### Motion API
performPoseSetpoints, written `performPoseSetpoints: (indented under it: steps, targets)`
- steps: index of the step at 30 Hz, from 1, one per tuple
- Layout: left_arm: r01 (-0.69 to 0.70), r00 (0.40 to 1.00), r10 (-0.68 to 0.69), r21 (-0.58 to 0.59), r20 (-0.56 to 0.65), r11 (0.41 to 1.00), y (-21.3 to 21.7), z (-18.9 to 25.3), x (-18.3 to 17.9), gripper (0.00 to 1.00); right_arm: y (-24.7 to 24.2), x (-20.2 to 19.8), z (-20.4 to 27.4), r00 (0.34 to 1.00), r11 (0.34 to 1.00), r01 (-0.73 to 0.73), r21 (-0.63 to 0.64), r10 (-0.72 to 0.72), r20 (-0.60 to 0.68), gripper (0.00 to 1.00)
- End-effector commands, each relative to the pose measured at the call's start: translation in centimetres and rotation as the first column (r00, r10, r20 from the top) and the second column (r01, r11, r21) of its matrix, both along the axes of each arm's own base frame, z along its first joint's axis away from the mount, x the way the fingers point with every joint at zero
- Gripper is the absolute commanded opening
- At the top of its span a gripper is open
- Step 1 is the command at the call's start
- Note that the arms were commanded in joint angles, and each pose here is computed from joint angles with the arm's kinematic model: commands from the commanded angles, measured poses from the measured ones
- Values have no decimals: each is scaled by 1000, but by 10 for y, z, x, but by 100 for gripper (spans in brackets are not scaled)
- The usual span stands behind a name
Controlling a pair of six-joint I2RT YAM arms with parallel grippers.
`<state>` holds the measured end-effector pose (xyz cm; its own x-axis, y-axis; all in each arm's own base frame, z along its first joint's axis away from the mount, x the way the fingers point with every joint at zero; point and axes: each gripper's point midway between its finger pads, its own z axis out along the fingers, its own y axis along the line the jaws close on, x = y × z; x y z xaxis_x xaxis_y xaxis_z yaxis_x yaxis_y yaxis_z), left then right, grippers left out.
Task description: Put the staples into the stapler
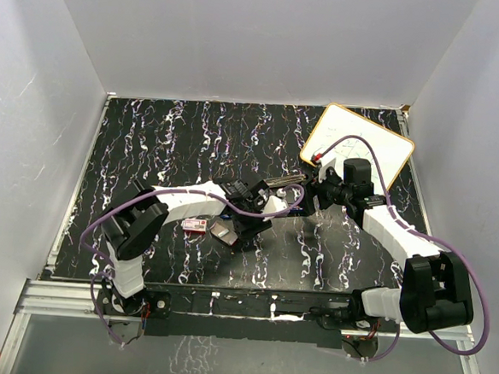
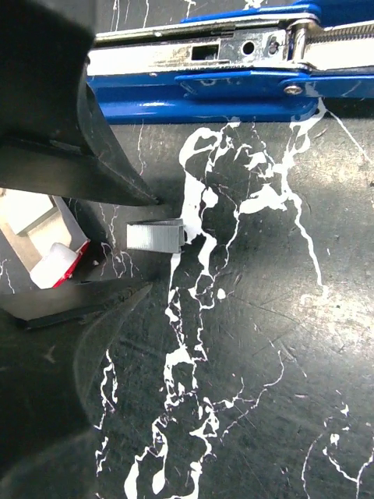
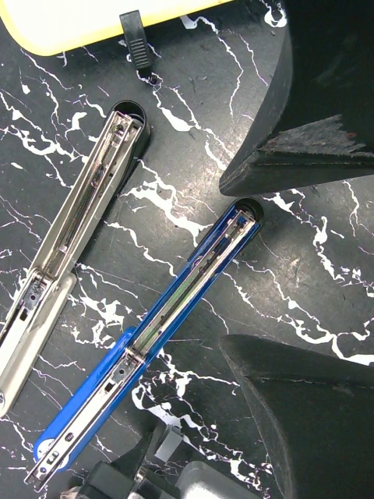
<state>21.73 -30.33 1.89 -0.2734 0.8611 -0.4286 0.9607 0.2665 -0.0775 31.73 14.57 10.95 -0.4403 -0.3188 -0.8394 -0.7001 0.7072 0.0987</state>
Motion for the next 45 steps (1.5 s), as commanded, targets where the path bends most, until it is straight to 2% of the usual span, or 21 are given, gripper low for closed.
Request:
performPoseSetpoints:
  steps: [1, 10, 15, 19, 20, 23, 26, 30, 34, 45]
  targets:
    - [3, 1000, -3, 12, -4, 1000, -2, -1, 2, 37, 3, 14, 31, 995, 1000, -11, 22, 9, 99, 74]
    - [45, 999, -45, -45, -1, 998, -8, 21, -3, 10, 3, 14, 31, 995, 1000, -12, 21, 10, 95, 74]
    - [82, 996, -79, -108, 33, 991, -15, 48, -3, 5, 2, 15, 31, 995, 1000, -10, 19, 9, 100, 74]
    - [95, 995, -92, -134, 26, 986, -15, 52, -9, 9, 2, 15, 31, 995, 1000, -10, 18, 8, 97, 74]
    - [97, 995, -95, -132, 21, 986, -14, 50, -11, 14, 2, 15, 31, 995, 1000, -9, 19, 7, 97, 74]
    - [94, 996, -92, -115, 15, 989, -9, 42, -13, 36, 2, 15, 31, 995, 1000, -8, 18, 7, 97, 74]
    - [100, 995, -100, -112, 9, 989, -7, 37, -16, 43, 2, 15, 31, 995, 1000, -8, 18, 6, 99, 74]
    - [103, 995, -104, -111, 0, 988, -10, 35, -14, 45, 2, 15, 31, 995, 1000, -8, 18, 7, 98, 74]
    - [95, 995, -95, -93, 1, 991, -13, 29, -9, 41, 2, 15, 31, 995, 1000, -10, 18, 8, 99, 74]
    - [-45, 999, 45, -4, 11, 999, -6, 7, 7, 38, 1, 15, 31, 995, 1000, -9, 19, 7, 100, 74]
